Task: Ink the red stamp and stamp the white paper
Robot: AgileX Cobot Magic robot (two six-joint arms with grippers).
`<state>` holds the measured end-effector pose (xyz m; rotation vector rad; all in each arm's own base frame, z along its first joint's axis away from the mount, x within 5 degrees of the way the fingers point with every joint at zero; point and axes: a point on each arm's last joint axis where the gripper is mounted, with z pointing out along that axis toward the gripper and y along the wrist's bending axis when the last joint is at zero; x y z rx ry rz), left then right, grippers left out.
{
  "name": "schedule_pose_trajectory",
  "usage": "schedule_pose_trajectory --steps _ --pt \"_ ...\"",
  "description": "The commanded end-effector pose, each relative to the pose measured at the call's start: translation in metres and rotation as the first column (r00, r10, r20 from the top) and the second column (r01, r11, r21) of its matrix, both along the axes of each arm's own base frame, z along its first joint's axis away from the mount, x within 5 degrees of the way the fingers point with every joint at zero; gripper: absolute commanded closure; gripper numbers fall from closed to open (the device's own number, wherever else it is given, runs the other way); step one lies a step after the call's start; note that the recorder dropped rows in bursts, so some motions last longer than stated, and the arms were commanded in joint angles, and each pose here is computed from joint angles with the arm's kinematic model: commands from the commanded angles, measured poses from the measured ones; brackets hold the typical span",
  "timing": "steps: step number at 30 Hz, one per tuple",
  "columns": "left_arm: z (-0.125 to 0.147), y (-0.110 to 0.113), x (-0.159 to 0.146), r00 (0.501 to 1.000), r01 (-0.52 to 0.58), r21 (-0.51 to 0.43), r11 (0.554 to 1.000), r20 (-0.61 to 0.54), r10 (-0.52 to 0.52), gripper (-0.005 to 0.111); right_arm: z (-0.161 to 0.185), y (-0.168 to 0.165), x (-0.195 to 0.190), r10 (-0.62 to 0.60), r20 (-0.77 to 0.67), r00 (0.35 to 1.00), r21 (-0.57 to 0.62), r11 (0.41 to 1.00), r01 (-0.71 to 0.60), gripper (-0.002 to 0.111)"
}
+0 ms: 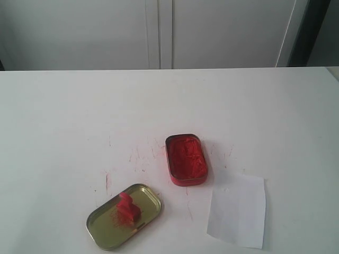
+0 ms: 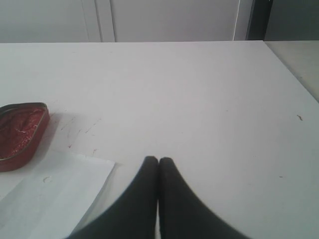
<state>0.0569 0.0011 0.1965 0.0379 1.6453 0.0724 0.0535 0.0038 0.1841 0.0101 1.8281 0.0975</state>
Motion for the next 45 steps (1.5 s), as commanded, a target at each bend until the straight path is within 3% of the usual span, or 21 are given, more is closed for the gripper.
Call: schedule_pose_trajectory --steps 1,16,23,35,40,45 --pt "0.000 0.000 0.000 1.000 0.008 -0.008 1.000 0.019 -0.008 0.107 -0.002 0.000 0.000 -0.002 0.000 1.000 -0.006 1.000 0.002 0.108" --pt "0.003 -0.001 0.000 0.999 0.008 -0.019 1.000 0.036 -0.008 0.107 -0.002 0.000 0.000 -0.002 0.000 1.000 -0.006 1.000 0.002 0.108" --pt "0.022 -0.003 -0.010 0.990 0.029 -0.038 0.999 -0.135 -0.034 0.107 -0.002 0.000 0.000 -0.002 0.000 1.000 -0.006 1.000 0.002 0.108" --pt "0.060 -0.004 -0.013 0.971 0.044 -0.025 0.999 -0.235 -0.049 0.107 -0.002 0.000 0.000 -0.001 0.000 1.000 -0.004 1.000 0.001 0.108" --pt "0.071 -0.005 -0.007 0.936 0.083 0.046 0.995 -0.345 -0.062 0.107 -0.002 0.000 0.000 -0.001 0.000 1.000 -0.004 1.000 0.001 0.108" --pt "0.082 -0.006 0.004 0.870 0.155 0.098 0.983 -0.486 -0.089 0.107 -0.002 0.000 0.000 -0.001 0.000 1.000 -0.004 1.000 0.001 0.108"
